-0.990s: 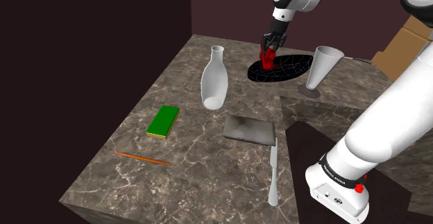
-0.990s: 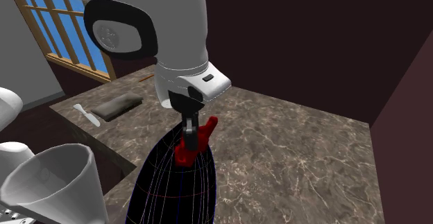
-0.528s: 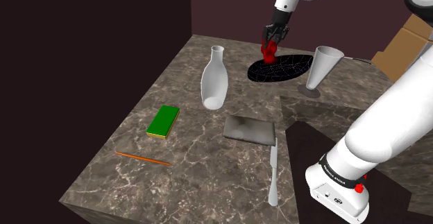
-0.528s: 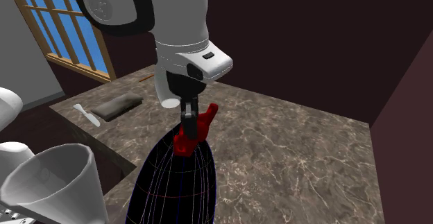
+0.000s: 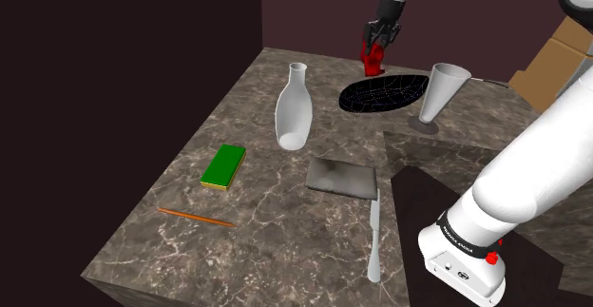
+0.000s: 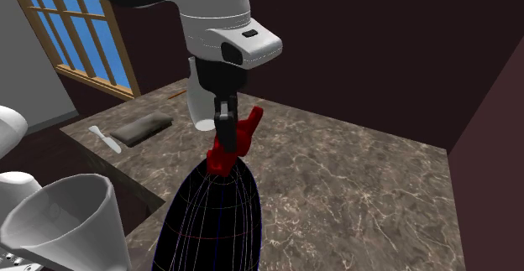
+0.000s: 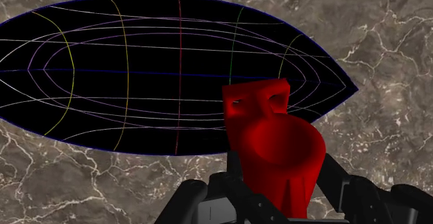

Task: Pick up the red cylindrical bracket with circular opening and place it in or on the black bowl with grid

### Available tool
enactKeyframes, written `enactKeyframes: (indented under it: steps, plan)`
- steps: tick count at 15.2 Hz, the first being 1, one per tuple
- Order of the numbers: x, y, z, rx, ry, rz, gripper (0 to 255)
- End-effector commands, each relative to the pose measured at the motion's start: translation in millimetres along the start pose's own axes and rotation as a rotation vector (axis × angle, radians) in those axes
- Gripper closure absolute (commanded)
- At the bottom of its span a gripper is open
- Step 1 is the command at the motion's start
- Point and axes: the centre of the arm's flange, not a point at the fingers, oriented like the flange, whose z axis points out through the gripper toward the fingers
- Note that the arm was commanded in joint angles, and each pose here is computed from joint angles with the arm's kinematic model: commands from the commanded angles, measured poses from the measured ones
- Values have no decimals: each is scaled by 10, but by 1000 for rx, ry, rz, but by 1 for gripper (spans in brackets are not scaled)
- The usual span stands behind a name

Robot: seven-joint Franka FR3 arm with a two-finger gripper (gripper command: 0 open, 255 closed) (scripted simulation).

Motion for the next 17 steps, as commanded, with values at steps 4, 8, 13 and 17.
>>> enactKeyframes:
  steps: [4, 8, 13, 17]
  plan:
    - [13, -28, -272, 0, 0, 0, 255]
    - [-52, 70, -429, 0, 0, 0, 255]
    - [-382, 628, -553, 0, 0, 0, 255]
    - [-479, 808, -431, 0, 0, 0, 255]
